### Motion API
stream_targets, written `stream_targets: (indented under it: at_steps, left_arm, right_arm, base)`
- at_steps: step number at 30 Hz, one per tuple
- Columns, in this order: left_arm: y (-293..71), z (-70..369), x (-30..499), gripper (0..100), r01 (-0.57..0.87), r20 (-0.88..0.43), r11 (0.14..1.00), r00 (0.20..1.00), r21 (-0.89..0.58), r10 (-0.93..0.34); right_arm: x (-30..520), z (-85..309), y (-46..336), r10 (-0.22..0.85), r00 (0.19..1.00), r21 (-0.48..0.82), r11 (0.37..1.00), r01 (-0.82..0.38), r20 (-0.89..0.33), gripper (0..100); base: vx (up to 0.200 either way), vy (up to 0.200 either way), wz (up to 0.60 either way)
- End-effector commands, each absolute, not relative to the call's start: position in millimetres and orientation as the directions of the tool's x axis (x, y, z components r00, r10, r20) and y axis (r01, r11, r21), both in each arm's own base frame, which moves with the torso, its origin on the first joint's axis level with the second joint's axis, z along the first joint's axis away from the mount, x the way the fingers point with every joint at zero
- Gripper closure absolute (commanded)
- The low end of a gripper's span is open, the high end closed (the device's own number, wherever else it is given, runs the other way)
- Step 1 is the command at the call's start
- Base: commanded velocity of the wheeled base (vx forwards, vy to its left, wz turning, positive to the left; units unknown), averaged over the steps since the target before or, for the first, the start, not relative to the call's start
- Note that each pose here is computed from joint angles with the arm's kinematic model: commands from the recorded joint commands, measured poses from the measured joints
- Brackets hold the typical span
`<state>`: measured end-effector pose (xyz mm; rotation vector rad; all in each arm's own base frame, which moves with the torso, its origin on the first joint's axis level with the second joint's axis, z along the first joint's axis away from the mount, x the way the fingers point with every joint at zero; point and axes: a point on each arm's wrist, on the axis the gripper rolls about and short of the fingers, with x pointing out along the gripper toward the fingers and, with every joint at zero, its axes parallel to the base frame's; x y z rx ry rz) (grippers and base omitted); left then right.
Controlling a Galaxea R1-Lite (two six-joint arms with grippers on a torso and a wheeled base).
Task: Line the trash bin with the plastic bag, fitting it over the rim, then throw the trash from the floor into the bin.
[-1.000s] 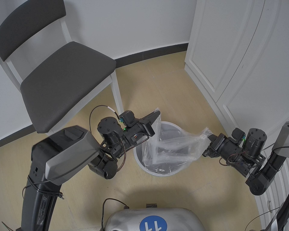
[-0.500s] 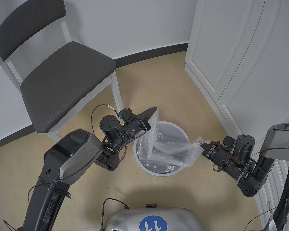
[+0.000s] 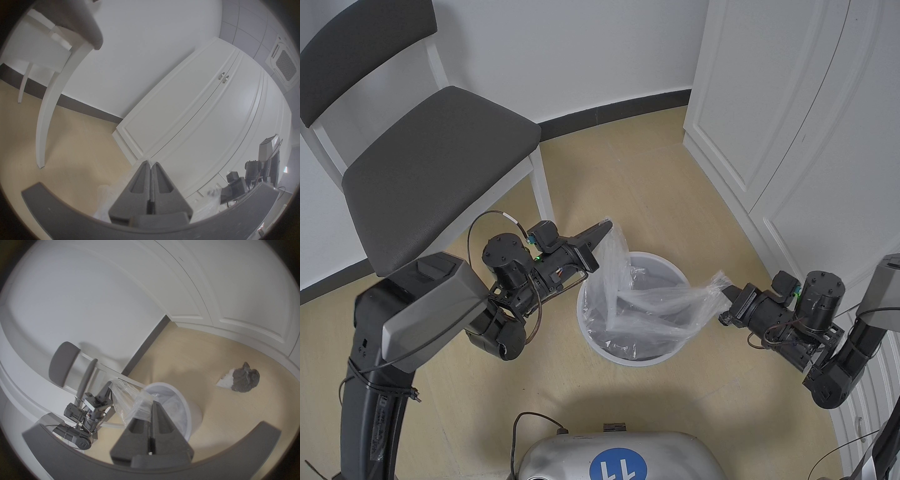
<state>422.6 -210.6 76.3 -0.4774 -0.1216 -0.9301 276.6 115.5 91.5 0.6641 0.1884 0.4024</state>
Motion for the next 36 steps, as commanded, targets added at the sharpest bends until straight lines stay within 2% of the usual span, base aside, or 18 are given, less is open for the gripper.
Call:
stream_targets:
  at_steps: [1, 16, 25, 27, 36]
  left_arm:
    - [-200.9, 129.0, 392.0, 100, 0.816, 0.348, 0.494, 0.576, -0.299, -0.74]
    - [-198.8, 131.1, 394.4, 100, 0.826, 0.354, 0.5, 0.563, -0.259, -0.747]
    - [-210.6, 80.6, 420.6, 100, 0.817, 0.309, 0.504, 0.574, -0.282, -0.758]
    - [-213.4, 64.5, 427.7, 100, 0.816, 0.295, 0.501, 0.574, -0.289, -0.764]
    - [-208.9, 33.6, 443.6, 100, 0.809, 0.271, 0.507, 0.581, -0.299, -0.767]
  right_arm:
    - [252.1, 131.8, 110.1, 0.438, 0.894, 0.614, 0.681, -0.399, 0.095, 100]
    - [256.0, 133.1, 97.8, 0.399, 0.911, 0.61, 0.699, -0.373, 0.099, 100]
    - [275.1, 97.1, 94.7, 0.398, 0.917, 0.62, 0.725, -0.298, -0.024, 100]
    - [287.2, 79.0, 95.8, 0.388, 0.919, 0.622, 0.738, -0.262, -0.073, 100]
    - [300.7, 53.7, 99.8, 0.384, 0.913, 0.622, 0.751, -0.223, -0.136, 100]
  base:
    - [0.0, 0.0, 0.0]
    - [0.0, 0.0, 0.0]
    - [0.0, 0.0, 0.0]
    - [0.0, 0.0, 0.0]
    - [0.0, 0.0, 0.0]
